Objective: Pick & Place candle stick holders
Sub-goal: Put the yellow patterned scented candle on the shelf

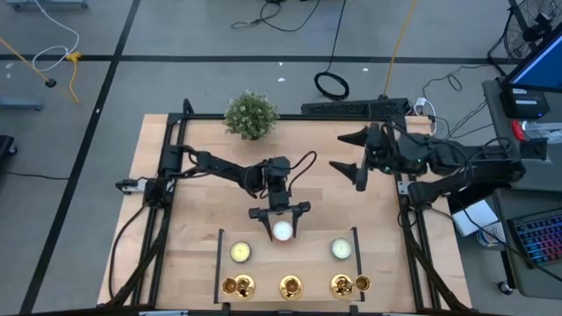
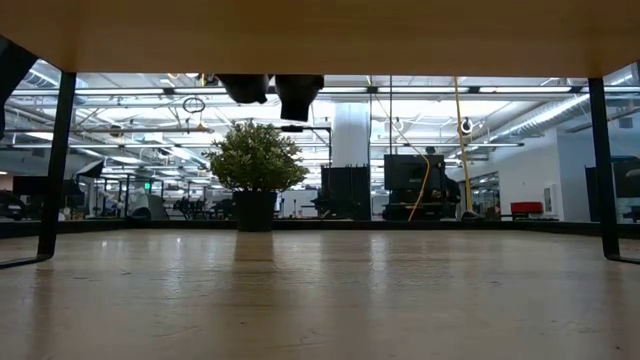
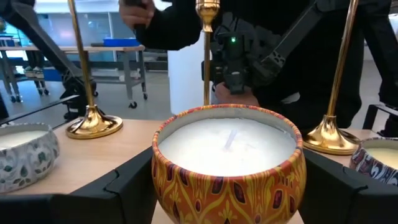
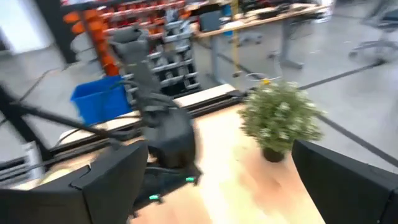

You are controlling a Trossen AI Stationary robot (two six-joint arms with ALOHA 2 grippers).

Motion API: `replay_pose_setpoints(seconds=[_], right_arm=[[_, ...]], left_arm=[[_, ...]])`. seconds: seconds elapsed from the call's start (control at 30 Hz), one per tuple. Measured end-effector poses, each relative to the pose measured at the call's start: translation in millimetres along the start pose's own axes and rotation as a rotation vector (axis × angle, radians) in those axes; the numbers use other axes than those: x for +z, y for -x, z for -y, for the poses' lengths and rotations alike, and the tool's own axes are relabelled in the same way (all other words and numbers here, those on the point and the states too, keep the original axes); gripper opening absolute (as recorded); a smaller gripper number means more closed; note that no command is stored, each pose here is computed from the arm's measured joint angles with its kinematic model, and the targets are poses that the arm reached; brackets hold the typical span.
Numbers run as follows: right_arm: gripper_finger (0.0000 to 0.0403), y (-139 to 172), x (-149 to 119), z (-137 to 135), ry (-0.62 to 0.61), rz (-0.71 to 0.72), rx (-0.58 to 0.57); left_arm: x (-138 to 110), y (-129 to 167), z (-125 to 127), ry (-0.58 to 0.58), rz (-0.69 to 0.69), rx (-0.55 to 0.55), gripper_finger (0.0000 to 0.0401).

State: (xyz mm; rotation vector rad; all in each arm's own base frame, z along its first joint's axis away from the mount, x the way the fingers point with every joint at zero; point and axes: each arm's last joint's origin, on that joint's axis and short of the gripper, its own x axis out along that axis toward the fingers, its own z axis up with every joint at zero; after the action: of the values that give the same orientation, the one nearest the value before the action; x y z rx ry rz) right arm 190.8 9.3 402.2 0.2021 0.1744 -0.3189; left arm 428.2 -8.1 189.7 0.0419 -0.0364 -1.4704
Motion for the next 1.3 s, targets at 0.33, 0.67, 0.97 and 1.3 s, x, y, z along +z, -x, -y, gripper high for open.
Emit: replay_pose_setpoints(seconds=[0.33, 0.67, 0.97, 1.3], right_arm=[[0.0394, 7.2, -53.2, 16.3, -0.1, 0.151, 0.004], [0.0394, 7.1, -63.8, 17.3, -0.084, 0.172, 0.075], [0.0394, 7.4, -62.9, 17.0, -0.087, 0.181, 0.082], [0.0394, 7.5, -62.6, 16.2, -0.09, 0.178, 0.109]], left_arm=[[-0.7, -3.1, -0.1, 0.01, -0.002, 0.012, 0.0293], [-4.8, -7.9, -4.6, 0.002, -0.014, 0.068, 0.0293], [-8.5, -4.0, -10.4, -0.033, -0.061, 0.145, 0.0293], [-10.3, -5.0, -9.8, -0.029, -0.067, 0.145, 0.0293]])
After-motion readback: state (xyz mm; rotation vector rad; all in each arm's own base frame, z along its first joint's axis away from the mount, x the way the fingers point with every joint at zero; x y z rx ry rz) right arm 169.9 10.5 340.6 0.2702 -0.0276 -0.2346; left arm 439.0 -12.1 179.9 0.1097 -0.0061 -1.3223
